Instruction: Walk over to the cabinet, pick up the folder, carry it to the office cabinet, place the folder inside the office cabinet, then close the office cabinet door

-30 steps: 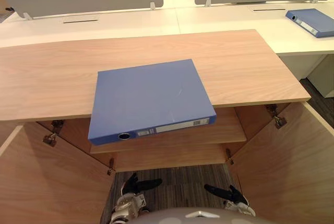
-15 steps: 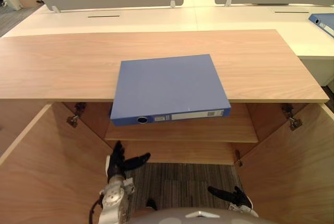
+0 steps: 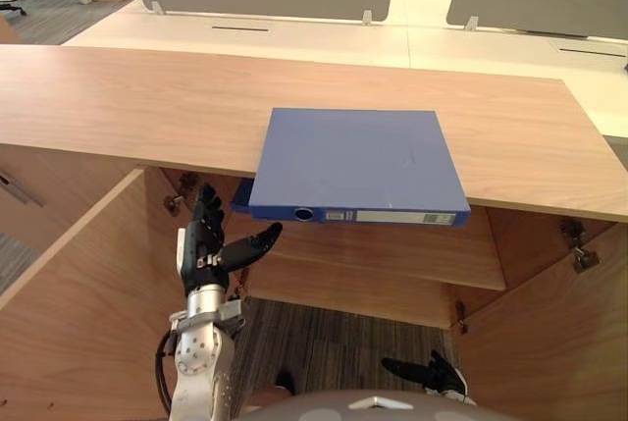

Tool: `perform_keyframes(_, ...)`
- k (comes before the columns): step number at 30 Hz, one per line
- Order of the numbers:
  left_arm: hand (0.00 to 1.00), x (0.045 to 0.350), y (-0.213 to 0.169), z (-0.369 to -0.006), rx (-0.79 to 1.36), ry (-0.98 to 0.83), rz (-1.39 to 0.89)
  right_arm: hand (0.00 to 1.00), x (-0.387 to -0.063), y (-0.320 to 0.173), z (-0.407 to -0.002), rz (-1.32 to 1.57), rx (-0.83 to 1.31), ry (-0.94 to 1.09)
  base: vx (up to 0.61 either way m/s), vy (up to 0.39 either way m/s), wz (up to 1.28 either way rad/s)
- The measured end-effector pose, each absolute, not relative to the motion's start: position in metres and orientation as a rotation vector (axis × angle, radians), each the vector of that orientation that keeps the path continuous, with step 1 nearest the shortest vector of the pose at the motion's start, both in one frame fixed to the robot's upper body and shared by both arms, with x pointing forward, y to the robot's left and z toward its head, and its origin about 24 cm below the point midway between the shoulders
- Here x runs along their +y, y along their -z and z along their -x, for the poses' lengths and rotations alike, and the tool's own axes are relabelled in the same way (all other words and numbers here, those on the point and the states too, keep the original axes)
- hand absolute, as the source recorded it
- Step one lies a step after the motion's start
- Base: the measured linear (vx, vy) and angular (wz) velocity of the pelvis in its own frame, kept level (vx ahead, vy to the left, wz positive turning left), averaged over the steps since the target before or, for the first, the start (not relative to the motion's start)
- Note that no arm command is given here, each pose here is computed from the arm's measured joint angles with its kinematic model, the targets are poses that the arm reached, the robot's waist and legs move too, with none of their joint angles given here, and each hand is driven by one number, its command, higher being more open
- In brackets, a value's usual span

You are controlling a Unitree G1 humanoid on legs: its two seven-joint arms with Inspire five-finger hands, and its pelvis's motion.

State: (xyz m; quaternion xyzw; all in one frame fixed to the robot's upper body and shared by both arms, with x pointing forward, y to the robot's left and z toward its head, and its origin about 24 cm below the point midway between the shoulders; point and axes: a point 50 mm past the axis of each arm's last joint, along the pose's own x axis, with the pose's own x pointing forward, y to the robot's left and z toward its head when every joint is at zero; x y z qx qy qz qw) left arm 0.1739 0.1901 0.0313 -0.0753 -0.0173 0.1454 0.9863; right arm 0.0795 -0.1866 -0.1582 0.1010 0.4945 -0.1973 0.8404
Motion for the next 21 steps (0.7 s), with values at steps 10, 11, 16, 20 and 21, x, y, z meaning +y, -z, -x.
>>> perform_keyframes(10,1.0,0.194,-0.074,-0.168,-0.214,-0.263,0.115,1.0,-0.191,0.156,-0.077,-0.173,1.037,0.398,-0.05,0.008,0.05)
perform_keyframes(11,1.0,0.193,-0.078,-0.168,-0.229,-0.239,0.097,1.0,-0.192,0.156,-0.076,-0.17,1.039,0.399,-0.07,-0.014,0.01)
perform_keyframes(16,1.0,0.188,-0.087,-0.171,-0.264,-0.131,-0.025,1.0,-0.2,0.157,-0.073,-0.153,1.055,0.391,-0.07,-0.02,-0.01)
perform_keyframes(20,1.0,0.186,-0.088,-0.172,-0.258,-0.067,-0.121,1.0,-0.204,0.159,-0.071,-0.143,1.074,0.394,-0.03,-0.014,-0.01)
perform_keyframes(21,1.0,0.186,-0.088,-0.172,-0.256,-0.047,-0.137,1.0,-0.204,0.16,-0.07,-0.141,1.082,0.393,-0.03,-0.04,-0.04)
